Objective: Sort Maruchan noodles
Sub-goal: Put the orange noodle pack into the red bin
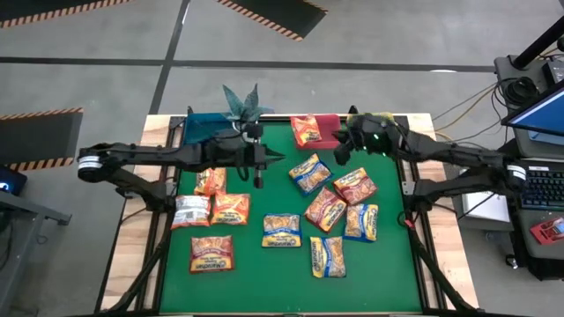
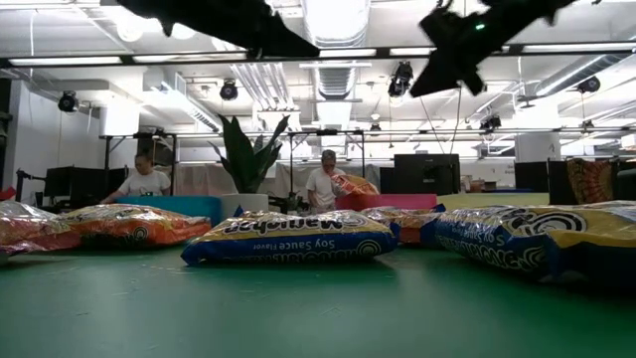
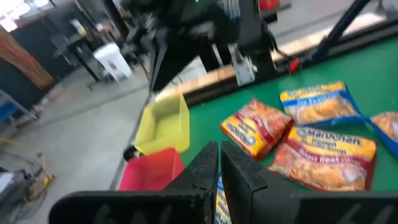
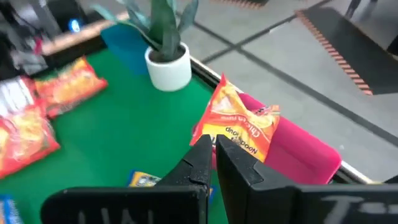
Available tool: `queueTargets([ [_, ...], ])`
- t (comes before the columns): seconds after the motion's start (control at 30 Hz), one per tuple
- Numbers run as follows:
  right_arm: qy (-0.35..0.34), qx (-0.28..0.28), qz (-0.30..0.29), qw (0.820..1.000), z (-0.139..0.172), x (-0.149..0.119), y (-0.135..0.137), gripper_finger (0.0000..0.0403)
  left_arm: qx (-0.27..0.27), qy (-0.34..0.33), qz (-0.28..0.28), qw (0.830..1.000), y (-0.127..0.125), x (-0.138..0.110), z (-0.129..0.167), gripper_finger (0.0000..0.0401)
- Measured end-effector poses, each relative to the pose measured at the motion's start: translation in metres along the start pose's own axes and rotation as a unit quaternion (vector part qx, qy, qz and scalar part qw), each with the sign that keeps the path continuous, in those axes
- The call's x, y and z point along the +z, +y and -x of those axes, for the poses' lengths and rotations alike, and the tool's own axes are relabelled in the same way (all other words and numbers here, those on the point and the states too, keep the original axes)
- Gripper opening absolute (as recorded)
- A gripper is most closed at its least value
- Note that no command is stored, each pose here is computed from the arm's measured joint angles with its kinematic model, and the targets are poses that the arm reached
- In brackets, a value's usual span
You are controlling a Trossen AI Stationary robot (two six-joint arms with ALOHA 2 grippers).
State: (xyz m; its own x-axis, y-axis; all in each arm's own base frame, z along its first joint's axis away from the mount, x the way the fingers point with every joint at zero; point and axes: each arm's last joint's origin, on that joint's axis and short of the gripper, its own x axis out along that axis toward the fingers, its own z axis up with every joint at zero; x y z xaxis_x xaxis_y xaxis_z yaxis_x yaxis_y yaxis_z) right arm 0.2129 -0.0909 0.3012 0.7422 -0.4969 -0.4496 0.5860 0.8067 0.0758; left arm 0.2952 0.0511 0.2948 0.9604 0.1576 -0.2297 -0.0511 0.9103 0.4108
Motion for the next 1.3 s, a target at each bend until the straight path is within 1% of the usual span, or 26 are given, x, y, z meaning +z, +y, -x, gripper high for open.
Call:
queueTargets([
  [0.1,0.018,0.002,0.028,0.999,-0.012,0.021,-0.008,0.0013,0.004,-0.009,-0.004,1.0,-0.003,-0.007,0.007,0.0],
  [0.27,0.074,-0.001,0.057,0.996,-0.038,0.043,-0.027,0.0013,0.009,-0.014,-0.012,1.0,-0.005,-0.013,0.012,0.0],
  [0.4,0.097,0.033,0.072,0.992,-0.062,0.058,-0.044,0.0013,0.01,-0.011,-0.016,1.0,-0.004,-0.014,0.013,0.0],
  [0.53,0.113,0.099,0.095,0.984,-0.09,0.061,-0.06,0.0013,0.019,-0.005,-0.028,0.999,-0.001,-0.016,0.013,0.0],
  [0.63,0.117,0.126,0.124,0.977,-0.11,0.061,-0.071,0.0013,0.041,0.004,-0.034,0.999,0.001,-0.016,0.014,0.0],
  [0.73,0.131,0.13,0.15,0.971,-0.13,0.056,-0.081,0.0013,0.059,0.01,-0.035,0.998,0.003,-0.015,0.016,0.0],
  [0.83,0.146,0.13,0.161,0.967,-0.148,0.049,-0.088,0.0013,0.067,0.011,-0.035,0.997,0.004,-0.014,0.017,0.0],
  [1.07,0.176,0.132,0.148,0.964,-0.181,0.04,-0.096,0.0015,0.069,0.014,-0.034,0.997,0.005,-0.015,0.017,0.0],
  [1.17,0.187,0.133,0.143,0.963,-0.187,0.042,-0.098,0.0033,0.07,0.015,-0.033,0.997,0.006,-0.016,0.017,0.0],
  [1.23,0.192,0.132,0.133,0.963,-0.189,0.043,-0.098,0.0059,0.071,0.016,-0.032,0.997,0.006,-0.016,0.017,0.0],
  [1.3,0.198,0.132,0.131,0.962,-0.19,0.043,-0.098,0.0094,0.071,0.016,-0.032,0.997,0.006,-0.016,0.017,0.0],
])
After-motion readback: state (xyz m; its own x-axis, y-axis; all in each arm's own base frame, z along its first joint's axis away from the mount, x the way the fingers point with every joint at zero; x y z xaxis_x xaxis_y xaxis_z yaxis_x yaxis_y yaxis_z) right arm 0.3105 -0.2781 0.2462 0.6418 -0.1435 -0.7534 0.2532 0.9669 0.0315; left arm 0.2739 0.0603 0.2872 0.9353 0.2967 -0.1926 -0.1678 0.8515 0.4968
